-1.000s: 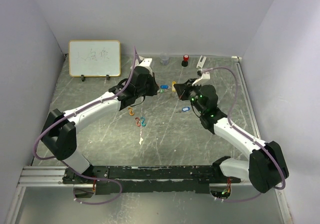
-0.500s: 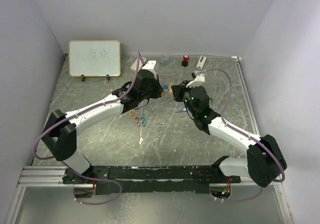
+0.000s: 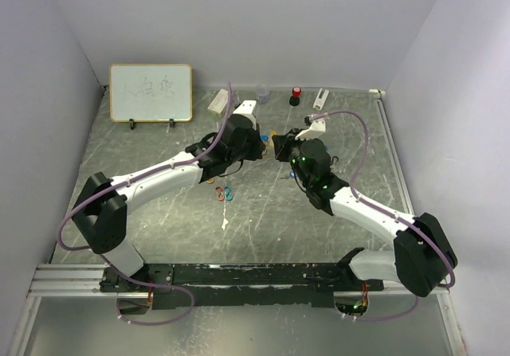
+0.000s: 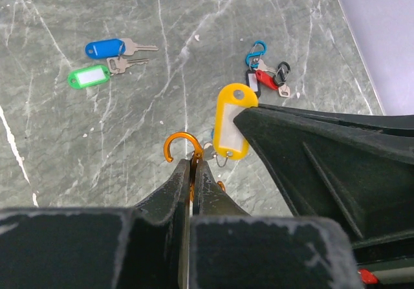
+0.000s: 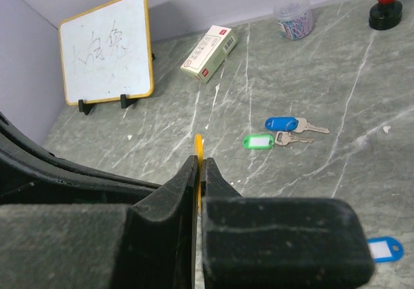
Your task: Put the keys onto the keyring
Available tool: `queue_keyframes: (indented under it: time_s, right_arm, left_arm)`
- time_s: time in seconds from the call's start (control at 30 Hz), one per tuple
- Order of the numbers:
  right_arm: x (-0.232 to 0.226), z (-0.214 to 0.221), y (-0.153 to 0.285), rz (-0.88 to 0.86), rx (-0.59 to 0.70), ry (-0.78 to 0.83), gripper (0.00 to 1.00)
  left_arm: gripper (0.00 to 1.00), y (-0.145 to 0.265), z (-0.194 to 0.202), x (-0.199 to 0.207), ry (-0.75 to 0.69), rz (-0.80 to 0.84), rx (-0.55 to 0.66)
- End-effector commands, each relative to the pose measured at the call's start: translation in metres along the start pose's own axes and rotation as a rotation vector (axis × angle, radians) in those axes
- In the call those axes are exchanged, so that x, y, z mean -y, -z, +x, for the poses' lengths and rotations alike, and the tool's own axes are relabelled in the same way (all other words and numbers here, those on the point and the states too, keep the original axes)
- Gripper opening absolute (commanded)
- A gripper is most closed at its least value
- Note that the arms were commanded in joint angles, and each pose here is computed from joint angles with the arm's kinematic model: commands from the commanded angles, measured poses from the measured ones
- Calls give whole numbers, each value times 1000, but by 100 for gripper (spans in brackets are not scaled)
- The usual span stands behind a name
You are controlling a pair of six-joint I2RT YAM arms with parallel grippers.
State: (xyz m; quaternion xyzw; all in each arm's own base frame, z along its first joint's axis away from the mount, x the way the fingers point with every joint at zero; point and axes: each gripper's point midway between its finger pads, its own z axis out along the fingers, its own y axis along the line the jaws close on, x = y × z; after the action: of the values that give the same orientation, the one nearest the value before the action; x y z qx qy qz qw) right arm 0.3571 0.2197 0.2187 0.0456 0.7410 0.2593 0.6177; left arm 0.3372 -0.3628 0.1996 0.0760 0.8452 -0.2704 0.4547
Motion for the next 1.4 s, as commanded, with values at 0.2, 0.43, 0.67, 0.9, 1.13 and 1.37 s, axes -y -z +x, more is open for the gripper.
queue_keyframes:
  time_s: [0.2,0.43,0.67,0.9,1.13,1.37]
  right_arm:
    - [-13,-27,3,-11,81,-28,0]
    - [-13,-31,7,-8,94,-37,0]
    - [-13,-33,9,-4,99,-30,0]
    - [-13,-35,12,-6,99,-18,0]
    - [-13,-31,11,-8,86,-9,0]
    - [-15,-28,9,-13,77,-10,0]
  left_arm:
    - [7,-1,-16,24,7,35,51]
    - [7,-4,-12,29,3,32,45]
    - [7,-6,-10,31,3,26,44]
    - [7,-1,-16,26,15,7,75]
    - [7,10,-25,24,26,7,111]
    - [7,13,-25,26,27,20,111]
